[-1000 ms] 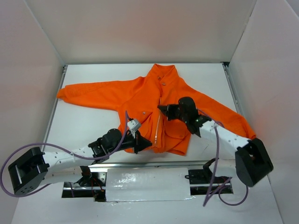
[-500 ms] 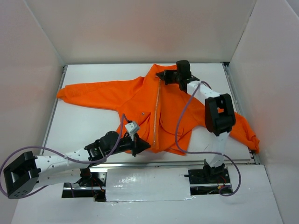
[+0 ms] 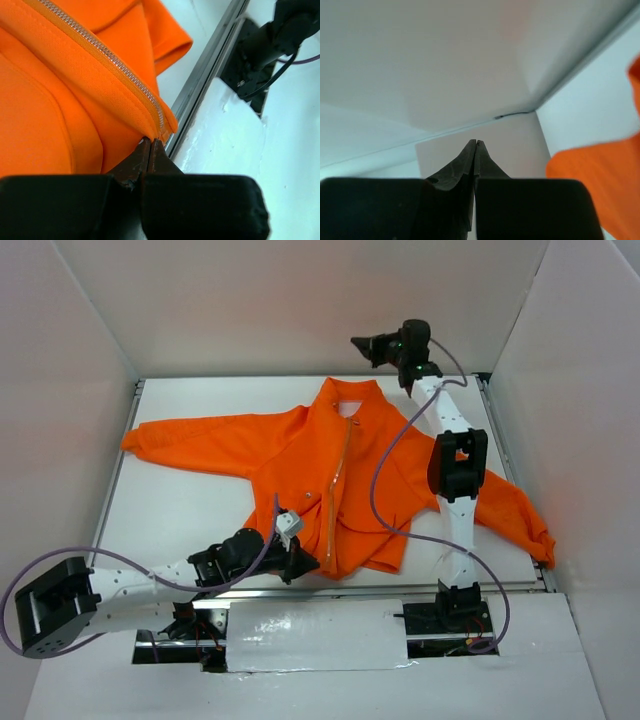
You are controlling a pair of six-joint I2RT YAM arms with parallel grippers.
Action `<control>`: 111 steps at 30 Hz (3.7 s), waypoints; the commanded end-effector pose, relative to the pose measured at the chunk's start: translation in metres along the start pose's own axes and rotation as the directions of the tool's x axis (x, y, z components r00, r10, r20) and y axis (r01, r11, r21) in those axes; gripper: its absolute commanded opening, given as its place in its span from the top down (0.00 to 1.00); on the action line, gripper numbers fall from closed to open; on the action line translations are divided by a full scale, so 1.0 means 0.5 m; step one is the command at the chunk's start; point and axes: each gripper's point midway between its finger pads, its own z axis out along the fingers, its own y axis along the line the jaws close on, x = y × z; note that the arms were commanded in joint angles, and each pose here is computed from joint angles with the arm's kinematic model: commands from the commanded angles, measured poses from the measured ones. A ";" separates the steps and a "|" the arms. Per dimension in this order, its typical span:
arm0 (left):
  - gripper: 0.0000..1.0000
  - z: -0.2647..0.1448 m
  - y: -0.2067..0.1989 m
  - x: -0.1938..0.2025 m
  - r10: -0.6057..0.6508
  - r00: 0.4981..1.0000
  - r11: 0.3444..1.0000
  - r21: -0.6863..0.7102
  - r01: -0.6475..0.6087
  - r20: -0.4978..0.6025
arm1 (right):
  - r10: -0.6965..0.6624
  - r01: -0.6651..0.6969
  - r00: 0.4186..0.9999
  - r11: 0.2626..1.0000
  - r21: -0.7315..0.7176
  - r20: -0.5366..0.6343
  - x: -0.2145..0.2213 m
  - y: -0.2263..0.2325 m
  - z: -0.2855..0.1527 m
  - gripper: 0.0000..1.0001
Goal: Zip up the jacket
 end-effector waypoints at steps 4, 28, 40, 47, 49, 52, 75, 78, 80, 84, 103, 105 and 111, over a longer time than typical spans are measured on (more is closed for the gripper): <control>1.00 0.036 -0.022 -0.011 -0.015 1.000 0.999 0.053 0.015 0.009 | -0.193 0.181 0.981 0.957 -0.225 -0.031 0.009 0.186 -0.092 1.00; 1.00 -0.154 0.176 -0.028 -0.360 0.887 0.586 -0.670 0.456 0.289 | -0.279 0.324 0.946 0.836 0.443 -0.164 0.273 -0.445 -0.174 0.82; 0.19 -0.153 0.057 -0.249 -0.222 0.924 0.751 -0.549 0.366 0.311 | -0.632 0.641 0.727 0.765 -0.066 -0.268 0.401 -0.154 -0.267 0.21; 0.01 -0.077 0.026 -0.425 0.075 0.948 0.835 -0.539 0.111 0.311 | -0.674 0.659 0.733 0.736 0.155 0.091 0.186 -0.015 -0.450 0.04; 0.01 -0.034 0.053 -0.465 0.054 0.954 0.863 -0.495 0.104 0.295 | -0.667 0.632 0.719 0.745 0.213 0.195 0.141 -0.007 -0.515 0.03; 0.01 0.062 0.102 -0.481 0.079 0.969 0.882 -0.469 0.042 0.235 | -0.672 0.596 0.678 0.740 0.311 0.299 0.089 -0.004 -0.603 0.03; 0.14 0.386 0.574 -0.361 0.098 0.986 0.415 -0.895 -0.166 -0.137 | -0.738 0.743 0.633 0.664 0.087 0.233 0.208 -0.016 -0.755 0.02; 0.58 0.380 0.591 -0.335 0.045 0.991 0.430 -0.892 -0.135 -0.128 | -0.740 0.746 0.633 0.661 0.074 0.228 0.214 -0.019 -0.757 0.02; 1.00 0.345 0.583 -0.304 0.027 0.990 0.405 -0.904 -0.139 -0.140 | -0.742 0.747 0.628 0.659 0.084 0.235 0.208 -0.024 -0.756 0.02; 1.00 0.233 0.456 -0.373 0.099 0.981 0.536 -0.840 0.089 0.167 | -0.737 0.742 0.654 0.668 0.044 0.170 0.217 -0.053 -0.713 0.01; 1.00 0.149 0.448 -0.039 -0.352 0.928 0.530 -0.790 0.307 0.124 | -0.721 0.732 0.614 0.673 -0.110 -0.321 0.306 -0.236 -0.401 0.23; 1.00 0.148 0.443 -0.012 -0.407 0.906 0.504 -0.798 0.331 0.119 | -0.718 0.730 0.597 0.671 -0.130 -0.358 0.321 -0.220 -0.367 0.26; 1.00 0.129 0.445 0.047 -0.493 0.858 0.420 -0.825 0.378 0.143 | -0.661 0.747 0.581 0.665 -0.012 -0.474 0.352 -0.309 -0.262 0.27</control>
